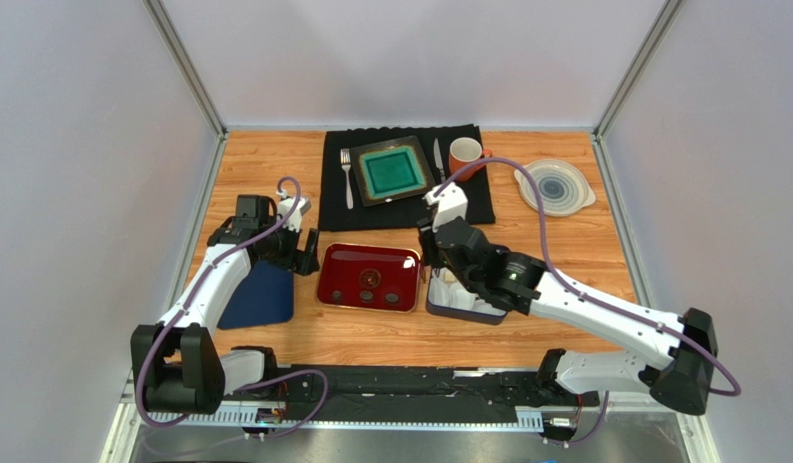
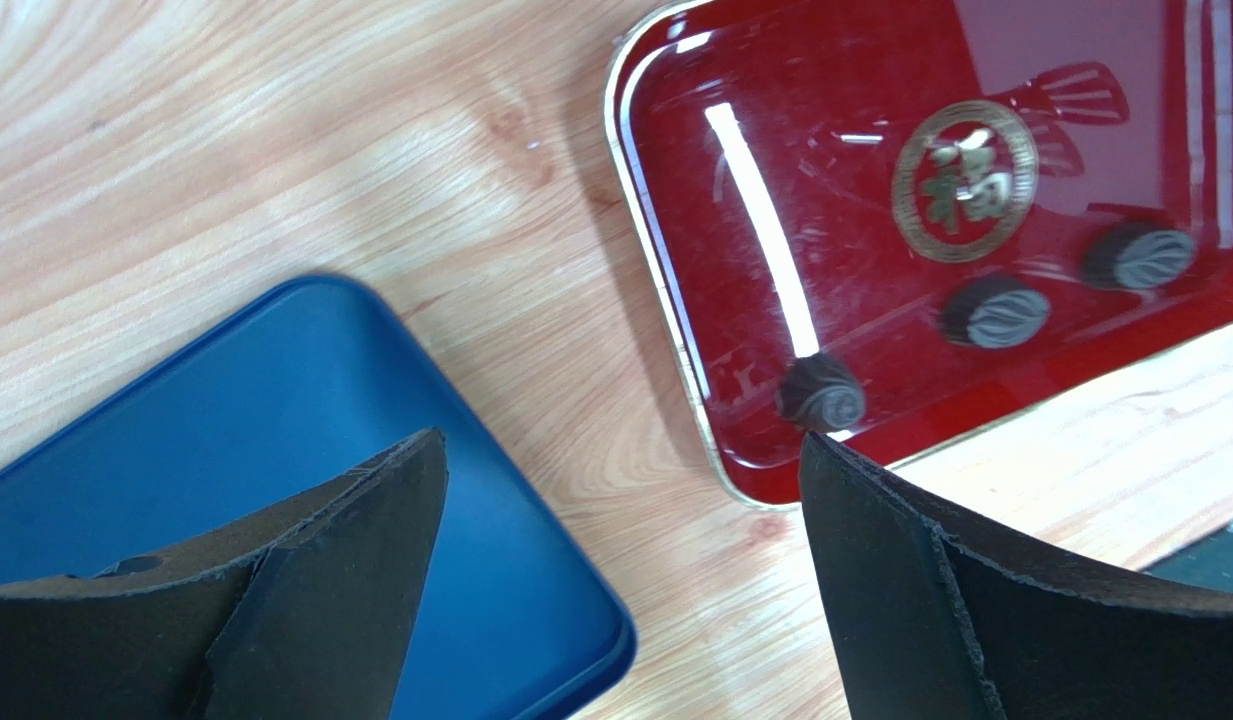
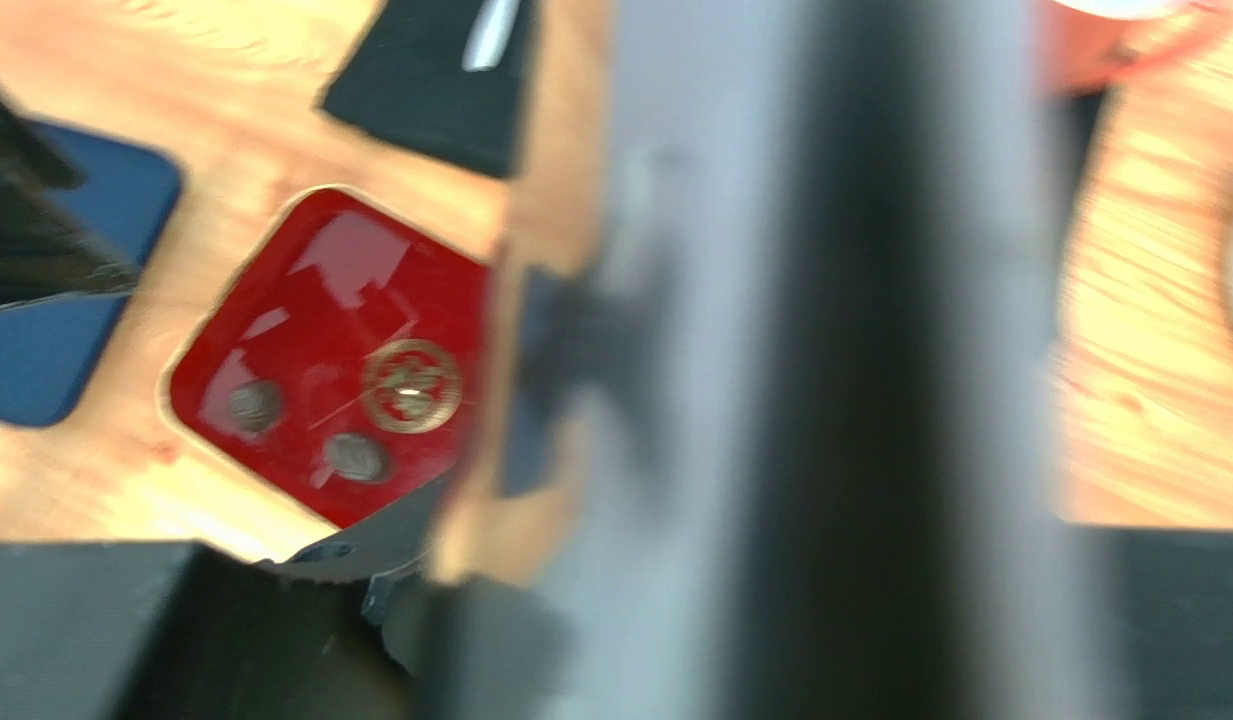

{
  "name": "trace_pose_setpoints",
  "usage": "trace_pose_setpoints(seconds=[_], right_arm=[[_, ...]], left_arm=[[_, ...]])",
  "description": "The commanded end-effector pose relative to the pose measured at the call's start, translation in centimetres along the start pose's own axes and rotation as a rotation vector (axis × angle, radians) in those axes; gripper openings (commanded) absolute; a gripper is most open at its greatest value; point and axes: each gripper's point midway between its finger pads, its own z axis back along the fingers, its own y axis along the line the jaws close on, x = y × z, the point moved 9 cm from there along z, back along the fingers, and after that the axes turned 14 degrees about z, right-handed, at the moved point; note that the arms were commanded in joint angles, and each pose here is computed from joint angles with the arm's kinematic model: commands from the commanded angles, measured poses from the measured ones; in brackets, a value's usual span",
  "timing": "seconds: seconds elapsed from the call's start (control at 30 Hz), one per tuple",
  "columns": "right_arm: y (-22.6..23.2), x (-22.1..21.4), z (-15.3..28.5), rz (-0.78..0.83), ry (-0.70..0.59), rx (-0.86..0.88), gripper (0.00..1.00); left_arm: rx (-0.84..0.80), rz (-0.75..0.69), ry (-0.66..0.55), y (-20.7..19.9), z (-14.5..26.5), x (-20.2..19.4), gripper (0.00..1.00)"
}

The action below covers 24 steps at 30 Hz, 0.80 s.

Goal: Pack the chocolate

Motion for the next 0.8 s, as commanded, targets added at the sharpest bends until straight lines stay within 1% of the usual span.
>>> trace_pose_setpoints(seconds=[0.0, 0.03, 0.1, 0.13, 0.2, 0.23, 0.3, 0.37, 0.5, 0.6, 0.77], right_arm=[[3.4, 3.9, -1.2, -0.019, -0.125, 0.093, 0.43], [4.1, 4.7, -1.5, -0.019, -0.138, 0.114, 0.43], [6.0, 4.9, -2.7, 0.003, -0.132, 0.145, 0.43], [6.6, 5.8, -3.0, -0.001, -0.152, 0.166, 0.43], [8.3, 5.7, -4.1, 0.024, -0.14, 0.198, 0.43], [8.8, 6.8, -4.2, 0.011, -0.166, 0.221, 0.43], [10.4, 6.6, -5.2, 0.023, -0.157, 0.261, 0.43], [11.4, 7.4, -5.7, 0.017, -0.171, 0.283, 0.43], [13.7, 7.0, -7.4, 0.035, -0.156, 0.321, 0.43], [14.7, 7.1, -7.9, 0.024, -0.159, 0.348, 0.43], [16.0, 6.0, -9.3, 0.03, -0.13, 0.365, 0.43]], left_arm=[[0.055, 0.001, 0.0, 1.2, -0.1, 0.0, 0.96], [0.052, 0.004, 0.005, 1.2, -0.2, -0.2, 0.96], [0.046, 0.034, 0.006, 1.9, 0.0, -0.3, 0.96], [0.036, 0.047, 0.016, 2.0, -0.1, -0.3, 0.96], [0.007, 0.082, 0.039, 2.4, 0.2, -0.4, 0.96], [0.0, 0.093, 0.043, 2.6, 0.2, -0.1, 0.96], [-0.004, 0.117, 0.035, 3.2, 0.4, 0.1, 0.96], [0.006, 0.128, 0.03, 3.6, 0.6, 0.1, 0.96], [0.006, 0.132, 0.023, 3.8, 0.7, -0.1, 0.96], [0.005, 0.138, 0.021, 3.9, 0.8, -0.3, 0.96], [0.001, 0.143, 0.01, 3.9, 0.9, -0.2, 0.96]])
